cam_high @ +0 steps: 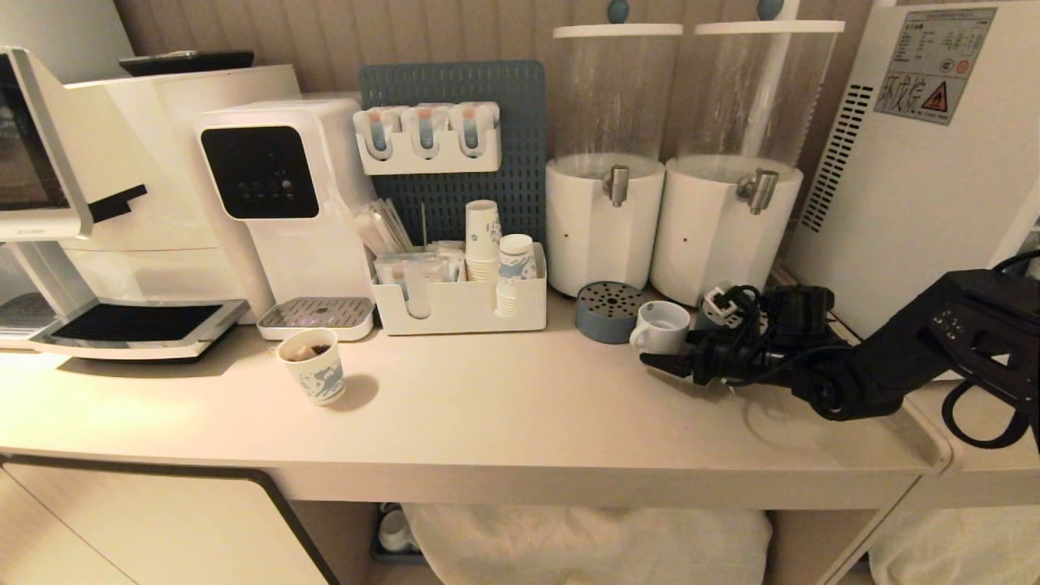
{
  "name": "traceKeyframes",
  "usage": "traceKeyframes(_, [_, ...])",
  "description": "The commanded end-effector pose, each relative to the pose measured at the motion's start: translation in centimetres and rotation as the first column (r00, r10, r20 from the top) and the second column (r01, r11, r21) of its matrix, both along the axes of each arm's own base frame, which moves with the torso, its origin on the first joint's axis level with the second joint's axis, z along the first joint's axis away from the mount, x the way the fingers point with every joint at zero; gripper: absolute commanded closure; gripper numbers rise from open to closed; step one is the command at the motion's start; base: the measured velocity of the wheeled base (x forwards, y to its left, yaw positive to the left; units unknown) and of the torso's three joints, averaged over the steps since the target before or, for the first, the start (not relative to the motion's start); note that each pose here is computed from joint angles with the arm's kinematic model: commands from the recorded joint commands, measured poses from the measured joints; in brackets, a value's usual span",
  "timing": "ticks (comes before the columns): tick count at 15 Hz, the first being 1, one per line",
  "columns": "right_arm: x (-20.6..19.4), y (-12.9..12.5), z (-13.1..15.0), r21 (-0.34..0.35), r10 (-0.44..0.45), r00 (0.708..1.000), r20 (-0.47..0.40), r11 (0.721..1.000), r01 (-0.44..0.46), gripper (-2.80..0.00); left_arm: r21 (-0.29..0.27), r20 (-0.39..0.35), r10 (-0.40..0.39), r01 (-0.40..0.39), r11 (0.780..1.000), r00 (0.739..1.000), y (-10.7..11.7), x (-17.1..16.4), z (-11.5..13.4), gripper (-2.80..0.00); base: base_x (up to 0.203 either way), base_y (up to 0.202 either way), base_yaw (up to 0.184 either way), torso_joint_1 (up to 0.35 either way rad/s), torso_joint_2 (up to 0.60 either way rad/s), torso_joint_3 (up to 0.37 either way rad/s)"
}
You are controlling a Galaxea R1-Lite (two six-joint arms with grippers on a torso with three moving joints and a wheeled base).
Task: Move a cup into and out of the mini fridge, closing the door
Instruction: Put the ceramic cup in the freezer
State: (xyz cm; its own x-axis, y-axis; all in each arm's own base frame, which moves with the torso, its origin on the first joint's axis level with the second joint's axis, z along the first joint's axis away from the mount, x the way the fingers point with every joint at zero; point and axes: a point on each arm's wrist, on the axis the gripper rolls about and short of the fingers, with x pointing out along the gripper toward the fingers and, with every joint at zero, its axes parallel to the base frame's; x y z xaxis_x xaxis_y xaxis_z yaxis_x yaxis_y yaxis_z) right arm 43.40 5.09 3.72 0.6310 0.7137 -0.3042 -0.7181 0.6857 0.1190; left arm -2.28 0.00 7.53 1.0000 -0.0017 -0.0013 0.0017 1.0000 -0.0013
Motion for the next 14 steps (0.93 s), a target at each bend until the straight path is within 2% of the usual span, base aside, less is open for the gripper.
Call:
traceKeyframes(1, [0.31,0.17,-0.02,0.002,0.008,1.000,0.009,1.000,-0.008,-2.80,0.000,-0.001,0.000,0.000,1.000,1.000,0.00,0.00,0.00,0.00,0.000,0.000,0.000,0.000,0.00,0.000])
traceKeyframes(10, [0.52,0.32,-0.27,0.001,0.009,1.000,0.005,1.000,-0.009,-2.80,0.000,-0.002,0.000,0.000,1.000,1.000,0.00,0.01,0.00,0.00,0.000,0.000,0.000,0.000,0.00,0.000])
traceKeyframes(11, [0.49,0.25,-0.31,0.000,0.008,1.000,0.006,1.000,-0.008,0.00,0.000,0.000,0.002,-0.002,1.000,1.000,0.00,0.00,0.00,0.00,0.000,0.000,0.000,0.000,0.00,0.000])
traceKeyframes(14, [0.41,0.25,-0.39,0.000,0.008,1.000,-0.008,1.000,-0.008,0.00,0.000,-0.002,0.000,0.000,1.000,1.000,0.00,0.01,0.00,0.00,0.000,0.000,0.000,0.000,0.00,0.000])
